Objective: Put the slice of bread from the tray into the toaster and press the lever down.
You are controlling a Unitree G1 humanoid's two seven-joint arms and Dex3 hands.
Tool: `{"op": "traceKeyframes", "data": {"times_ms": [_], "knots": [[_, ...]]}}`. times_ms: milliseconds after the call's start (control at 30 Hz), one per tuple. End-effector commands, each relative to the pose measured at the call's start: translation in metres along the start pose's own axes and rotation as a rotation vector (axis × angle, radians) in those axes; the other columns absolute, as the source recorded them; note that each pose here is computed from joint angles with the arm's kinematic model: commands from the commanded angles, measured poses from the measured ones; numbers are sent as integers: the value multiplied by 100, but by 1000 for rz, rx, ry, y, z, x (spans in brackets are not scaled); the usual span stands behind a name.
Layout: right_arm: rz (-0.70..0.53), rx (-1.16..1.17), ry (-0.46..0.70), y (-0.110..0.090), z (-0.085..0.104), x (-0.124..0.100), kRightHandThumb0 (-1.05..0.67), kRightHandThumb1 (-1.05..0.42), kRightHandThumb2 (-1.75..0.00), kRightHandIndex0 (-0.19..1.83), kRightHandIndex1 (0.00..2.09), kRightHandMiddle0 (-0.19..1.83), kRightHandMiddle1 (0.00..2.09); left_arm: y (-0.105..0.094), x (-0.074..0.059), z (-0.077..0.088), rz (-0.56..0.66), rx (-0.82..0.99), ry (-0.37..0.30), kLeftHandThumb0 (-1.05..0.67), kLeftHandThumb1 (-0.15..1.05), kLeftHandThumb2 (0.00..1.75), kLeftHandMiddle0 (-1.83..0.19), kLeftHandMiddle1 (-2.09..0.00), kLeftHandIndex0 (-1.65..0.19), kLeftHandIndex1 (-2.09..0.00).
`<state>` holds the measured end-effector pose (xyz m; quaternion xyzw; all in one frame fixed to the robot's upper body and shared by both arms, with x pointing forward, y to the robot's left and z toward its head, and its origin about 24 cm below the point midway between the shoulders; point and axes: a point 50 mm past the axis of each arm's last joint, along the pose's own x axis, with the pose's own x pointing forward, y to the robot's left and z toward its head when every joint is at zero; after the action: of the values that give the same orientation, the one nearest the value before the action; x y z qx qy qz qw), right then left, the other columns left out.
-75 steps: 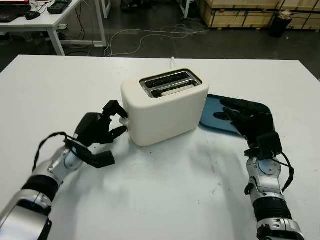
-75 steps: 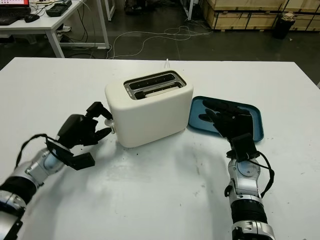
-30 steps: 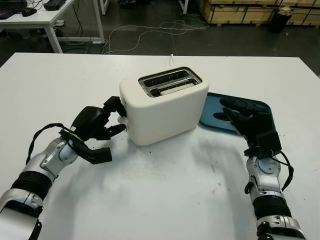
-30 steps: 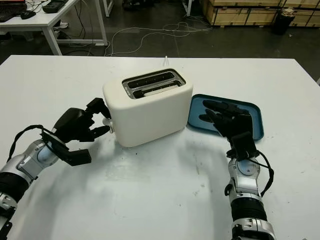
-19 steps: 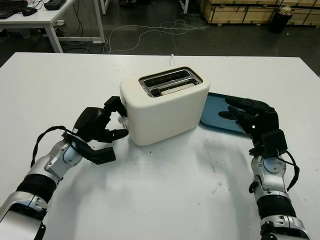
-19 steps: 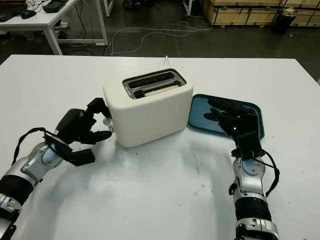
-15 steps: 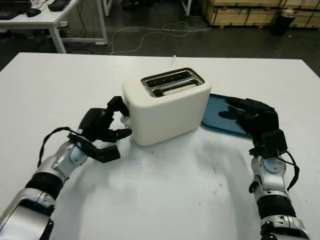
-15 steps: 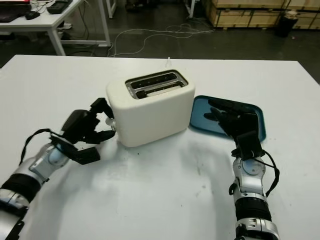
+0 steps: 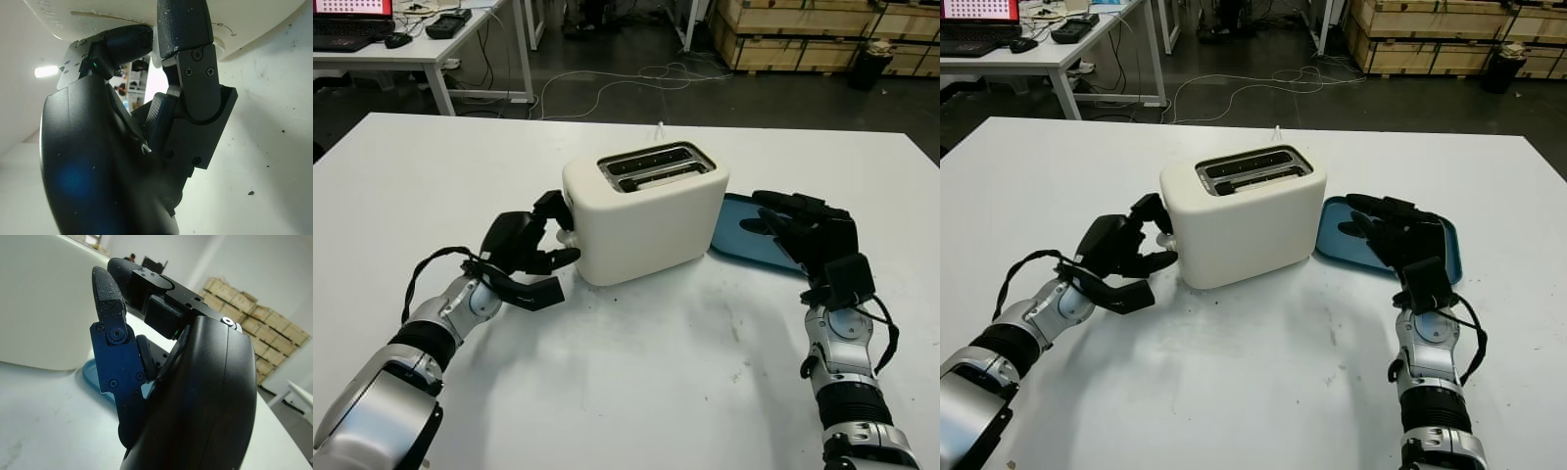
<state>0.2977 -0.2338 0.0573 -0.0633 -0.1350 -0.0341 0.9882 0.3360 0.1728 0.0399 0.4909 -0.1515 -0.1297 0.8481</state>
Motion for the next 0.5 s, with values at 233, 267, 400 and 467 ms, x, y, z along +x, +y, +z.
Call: {"op": "traceKeyframes", "data": {"times_ms": [233, 267, 400, 467], "knots": [[5, 19, -1, 0, 0, 3, -51, -89, 0, 129, 19, 122, 0, -73, -21, 12, -384, 74, 23, -105, 92, 64, -145, -160, -124, -151], [5, 20, 0, 0, 0, 3, -51, -89, 0, 128, 19, 122, 0, -69, -19, 12, -365, 57, 20, -105, 92, 62, -145, -161, -125, -152], [5, 14, 4, 1, 0, 3, -52, -89, 0, 128, 20, 121, 0, -44, -13, 9, -281, 9, -18, -105, 92, 66, -144, -168, -127, -161], [8, 18, 2, 1, 0, 3, -51, -89, 0, 128, 20, 121, 0, -27, -14, 11, -170, -71, -67, -105, 92, 64, -138, -165, -117, -158]]}}
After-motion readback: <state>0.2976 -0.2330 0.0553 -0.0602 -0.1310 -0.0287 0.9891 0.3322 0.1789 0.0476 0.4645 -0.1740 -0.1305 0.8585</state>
